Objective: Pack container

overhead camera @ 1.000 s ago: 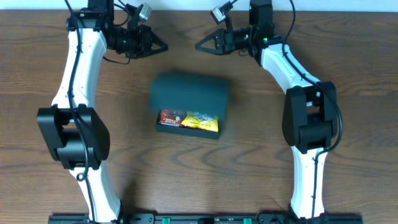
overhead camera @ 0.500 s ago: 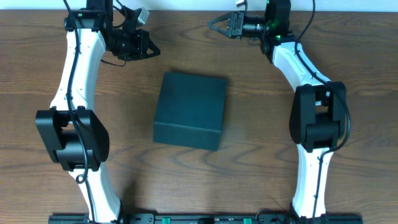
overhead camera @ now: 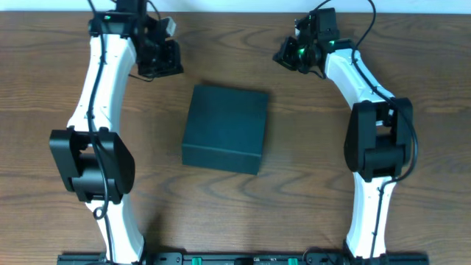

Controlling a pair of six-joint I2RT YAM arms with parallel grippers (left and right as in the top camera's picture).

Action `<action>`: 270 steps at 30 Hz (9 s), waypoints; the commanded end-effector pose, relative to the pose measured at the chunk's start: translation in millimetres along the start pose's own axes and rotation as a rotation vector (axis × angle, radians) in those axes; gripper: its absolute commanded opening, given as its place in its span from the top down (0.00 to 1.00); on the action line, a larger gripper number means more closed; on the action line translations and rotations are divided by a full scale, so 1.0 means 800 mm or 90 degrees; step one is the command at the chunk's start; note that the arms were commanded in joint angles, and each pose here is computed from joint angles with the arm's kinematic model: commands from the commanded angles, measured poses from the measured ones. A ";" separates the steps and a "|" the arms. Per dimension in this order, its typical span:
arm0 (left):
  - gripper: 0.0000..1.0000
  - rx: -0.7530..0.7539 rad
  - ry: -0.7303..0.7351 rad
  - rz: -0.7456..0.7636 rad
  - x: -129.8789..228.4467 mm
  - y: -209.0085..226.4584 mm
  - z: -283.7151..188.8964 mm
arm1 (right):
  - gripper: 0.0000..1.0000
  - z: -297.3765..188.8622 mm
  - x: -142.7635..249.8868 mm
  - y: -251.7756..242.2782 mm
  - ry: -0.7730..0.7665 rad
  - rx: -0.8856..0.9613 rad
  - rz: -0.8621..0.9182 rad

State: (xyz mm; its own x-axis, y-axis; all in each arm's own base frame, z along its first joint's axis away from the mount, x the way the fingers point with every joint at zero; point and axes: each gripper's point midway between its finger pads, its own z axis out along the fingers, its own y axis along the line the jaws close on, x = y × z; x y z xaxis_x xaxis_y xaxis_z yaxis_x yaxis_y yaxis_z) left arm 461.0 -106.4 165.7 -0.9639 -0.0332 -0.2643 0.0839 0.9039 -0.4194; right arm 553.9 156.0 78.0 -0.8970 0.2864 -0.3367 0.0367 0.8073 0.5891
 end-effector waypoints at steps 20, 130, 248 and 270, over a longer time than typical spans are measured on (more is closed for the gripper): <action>0.94 -0.012 -0.070 0.231 0.017 -0.093 -0.070 | 0.98 -0.340 0.008 0.133 -0.199 0.097 -0.373; 0.94 0.050 -0.048 -0.075 0.052 0.025 0.057 | 0.98 -0.139 0.161 -0.001 0.022 -0.047 -0.162; 0.94 -0.036 -0.065 -0.016 0.002 0.026 -0.001 | 0.98 -0.160 0.189 -0.049 -0.209 0.158 -0.007; 0.94 -0.024 -0.020 -0.153 0.042 0.063 0.044 | 0.98 -0.096 0.251 0.012 0.000 -0.088 -0.014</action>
State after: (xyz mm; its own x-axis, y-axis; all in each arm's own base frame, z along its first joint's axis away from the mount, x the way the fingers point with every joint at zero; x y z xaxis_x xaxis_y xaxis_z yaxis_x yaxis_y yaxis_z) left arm 440.4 -77.1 101.5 -0.9505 -0.2508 -0.1836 -0.1507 0.8884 -0.4336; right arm 345.7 171.2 66.1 -0.8770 0.3094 -0.3677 0.0049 0.7708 0.6370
